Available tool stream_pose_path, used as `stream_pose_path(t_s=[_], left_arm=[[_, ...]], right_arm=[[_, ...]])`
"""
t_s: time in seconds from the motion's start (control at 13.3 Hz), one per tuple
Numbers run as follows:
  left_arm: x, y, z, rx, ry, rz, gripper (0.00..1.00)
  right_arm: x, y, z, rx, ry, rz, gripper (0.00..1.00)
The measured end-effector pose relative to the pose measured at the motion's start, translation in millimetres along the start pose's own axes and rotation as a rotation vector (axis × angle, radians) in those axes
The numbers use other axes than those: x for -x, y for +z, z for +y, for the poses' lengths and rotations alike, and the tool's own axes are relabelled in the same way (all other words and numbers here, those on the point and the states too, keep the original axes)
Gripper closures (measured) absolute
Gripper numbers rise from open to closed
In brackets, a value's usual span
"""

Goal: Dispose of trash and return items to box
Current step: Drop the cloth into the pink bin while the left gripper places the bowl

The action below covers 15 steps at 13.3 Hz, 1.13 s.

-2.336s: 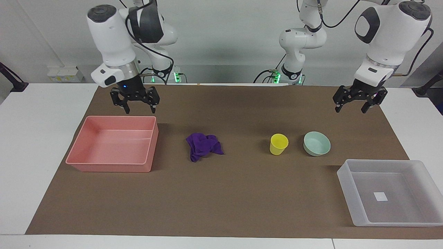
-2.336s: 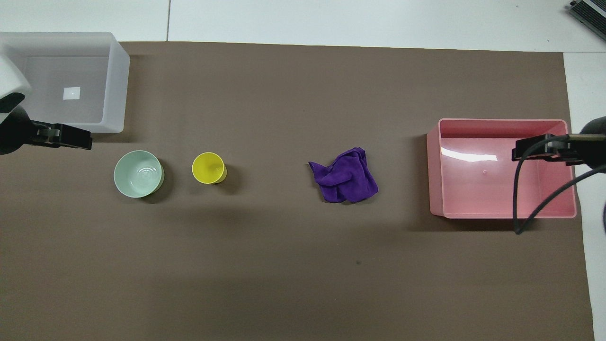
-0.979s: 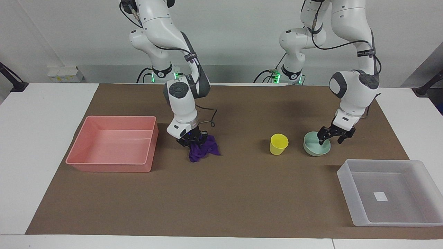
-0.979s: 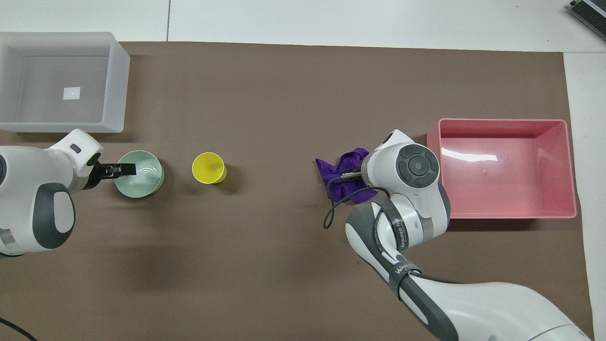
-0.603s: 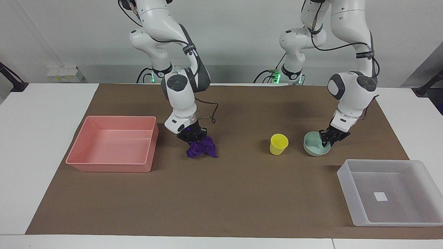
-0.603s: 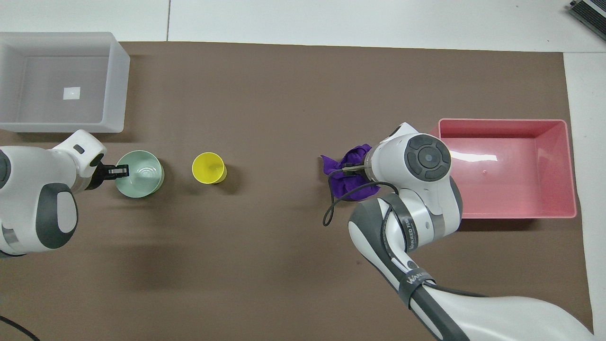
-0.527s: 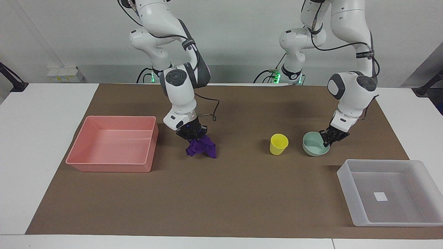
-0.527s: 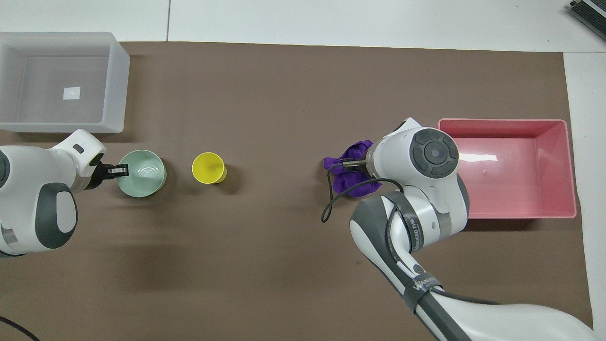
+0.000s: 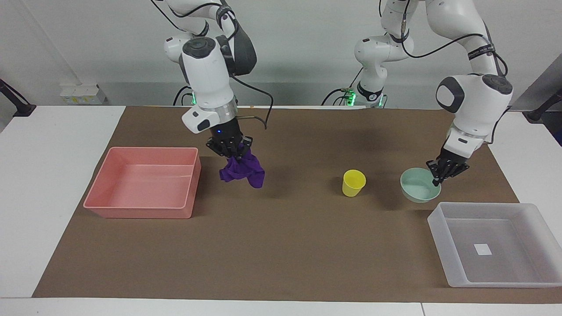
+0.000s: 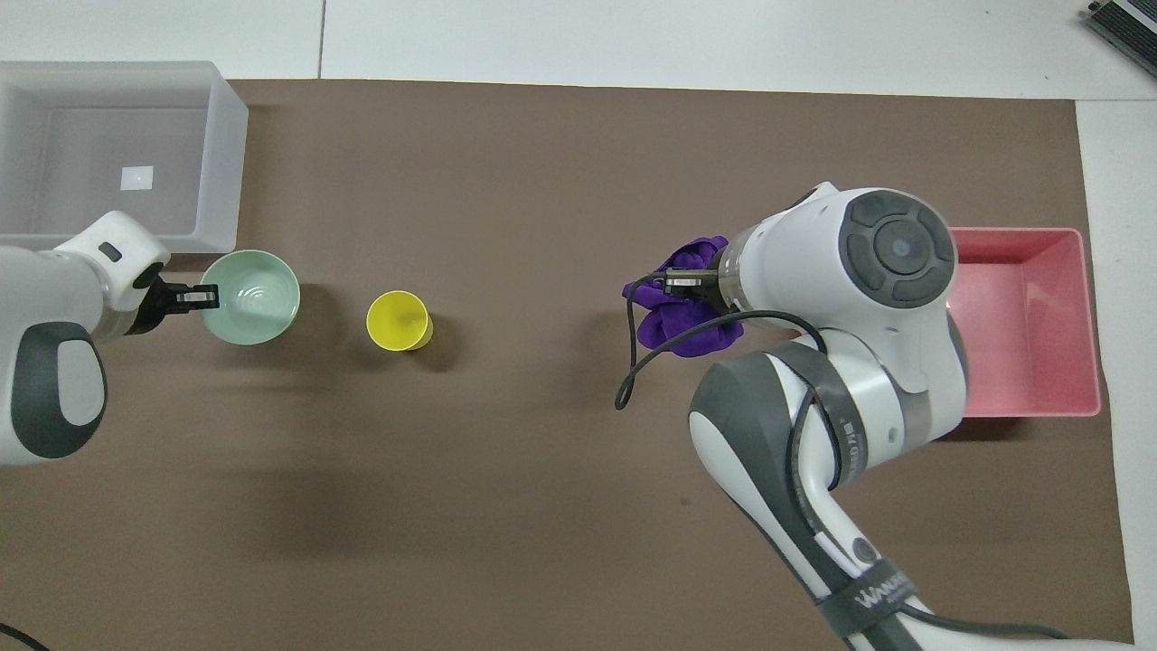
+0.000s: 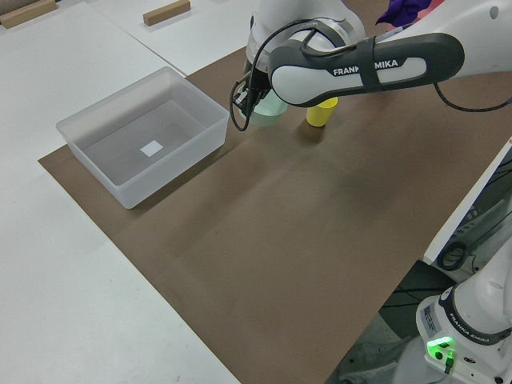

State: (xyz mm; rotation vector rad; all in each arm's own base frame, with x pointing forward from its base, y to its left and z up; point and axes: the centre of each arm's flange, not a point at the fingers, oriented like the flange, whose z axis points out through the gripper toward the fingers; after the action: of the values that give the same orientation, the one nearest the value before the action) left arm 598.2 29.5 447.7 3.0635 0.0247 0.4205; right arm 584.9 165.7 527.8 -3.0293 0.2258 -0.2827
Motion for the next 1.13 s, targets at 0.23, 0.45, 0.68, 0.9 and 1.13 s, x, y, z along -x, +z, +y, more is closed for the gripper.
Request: stream_pose_path(t_s=[0.23,0.45,0.68,0.9,1.13], left_arm=[[-40.4,-17.5,-27.7,-0.010,-0.033,0.066,0.97],[-84.6,-22.9,-56.8,-0.013,-0.063,0.081,0.97],[-118.0,1.5,-81.2,-0.014,-0.086,0.095,0.97],[-132.6,52.1,-99.0,-0.021,-0.092,0.089,0.97],[-129.7,97.4,-98.1,-0.049,-0.060,0.091,0.97]], right_arm=[[-27.5,-17.9,107.3,0.048,-0.001,0.011,0.92],[-26.3,27.4,216.0,0.085,-0.036,-0.040,0.92],[-3.7,87.5,268.1,0.097,-0.032,-0.071,0.92],[11.2,133.8,278.8,0.102,-0.023,-0.069,0.92],[11.7,162.0,285.8,0.106,-0.016,-0.066,0.92]])
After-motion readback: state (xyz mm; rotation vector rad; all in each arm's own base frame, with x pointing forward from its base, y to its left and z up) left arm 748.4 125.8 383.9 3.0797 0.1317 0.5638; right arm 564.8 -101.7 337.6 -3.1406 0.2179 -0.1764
